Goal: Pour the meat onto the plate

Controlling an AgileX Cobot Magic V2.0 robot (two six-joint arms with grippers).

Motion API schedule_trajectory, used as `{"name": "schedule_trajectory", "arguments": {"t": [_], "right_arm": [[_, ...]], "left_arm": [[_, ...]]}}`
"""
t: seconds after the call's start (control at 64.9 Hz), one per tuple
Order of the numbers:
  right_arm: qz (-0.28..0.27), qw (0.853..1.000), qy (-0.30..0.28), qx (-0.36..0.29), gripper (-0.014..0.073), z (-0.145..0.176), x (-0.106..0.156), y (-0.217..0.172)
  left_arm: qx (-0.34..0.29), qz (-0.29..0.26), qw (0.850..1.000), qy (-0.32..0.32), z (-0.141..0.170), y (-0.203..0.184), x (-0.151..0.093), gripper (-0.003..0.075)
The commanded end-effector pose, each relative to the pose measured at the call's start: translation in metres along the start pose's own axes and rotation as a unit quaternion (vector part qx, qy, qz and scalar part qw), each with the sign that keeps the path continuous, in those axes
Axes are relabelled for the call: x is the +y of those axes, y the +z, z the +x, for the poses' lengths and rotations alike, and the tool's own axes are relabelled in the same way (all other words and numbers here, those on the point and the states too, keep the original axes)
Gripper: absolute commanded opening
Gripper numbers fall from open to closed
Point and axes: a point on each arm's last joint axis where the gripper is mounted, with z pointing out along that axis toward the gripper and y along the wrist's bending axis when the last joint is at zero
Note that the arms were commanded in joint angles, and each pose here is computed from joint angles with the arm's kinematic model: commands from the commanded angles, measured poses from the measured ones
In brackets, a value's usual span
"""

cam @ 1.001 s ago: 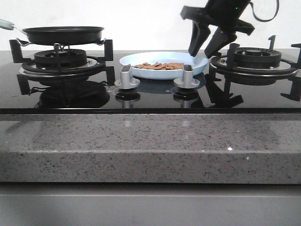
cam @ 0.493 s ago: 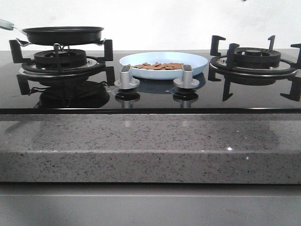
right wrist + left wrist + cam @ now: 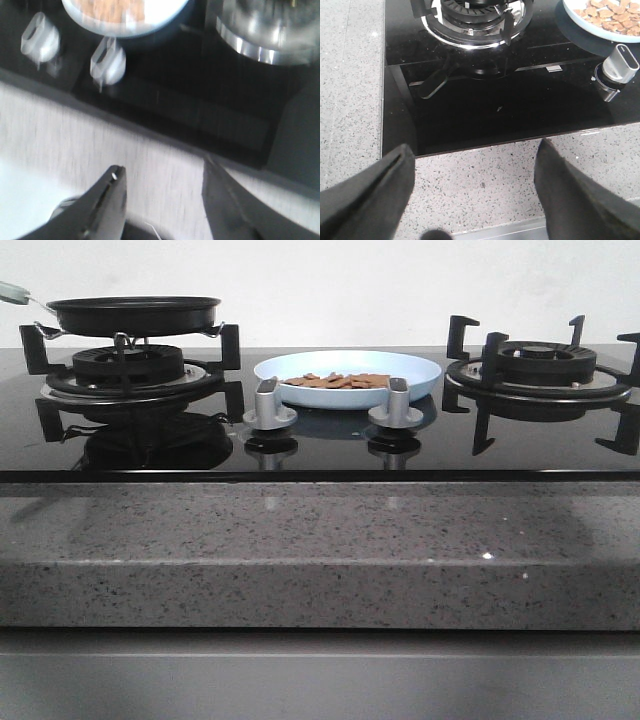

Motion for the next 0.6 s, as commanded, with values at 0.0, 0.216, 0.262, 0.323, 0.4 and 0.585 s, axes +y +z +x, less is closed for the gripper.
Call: {"name": "schedule_trajectory", "arguments": {"t": [0.0,0.216,0.262,0.323,0.4,0.585], "right_arm": [[0.007,0.999,0.005,-0.044,0.0384,0.016,0.003,-0.021],[0.034,0.997,0.035,-0.063,0.0384,0.07,0.002,-0.04],[0.044,0.996,0.036,-0.065,0.0384,0.081,0.001,-0.044],[0.048,0.996,0.038,-0.065,0.0384,0.092,0.001,-0.048],[0.048,0.996,0.037,-0.067,0.0384,0.104,0.002,-0.053],[0.048,0.996,0.035,-0.062,0.037,0.121,0.003,-0.059]], "left_arm": [[-0.039,0.002,0.999,-0.002,-0.011,-0.005,-0.001,0.0492],[-0.038,0.002,0.999,-0.002,-0.011,-0.005,-0.001,0.0493],[-0.038,0.002,0.999,-0.002,-0.011,-0.005,-0.001,0.0492],[-0.038,0.002,0.999,-0.002,-0.011,-0.005,-0.001,0.0492],[-0.038,0.002,0.999,-0.002,-0.011,-0.005,-0.001,0.0492],[-0.038,0.002,0.999,-0.002,-0.011,-0.005,-0.001,0.0471]]}}
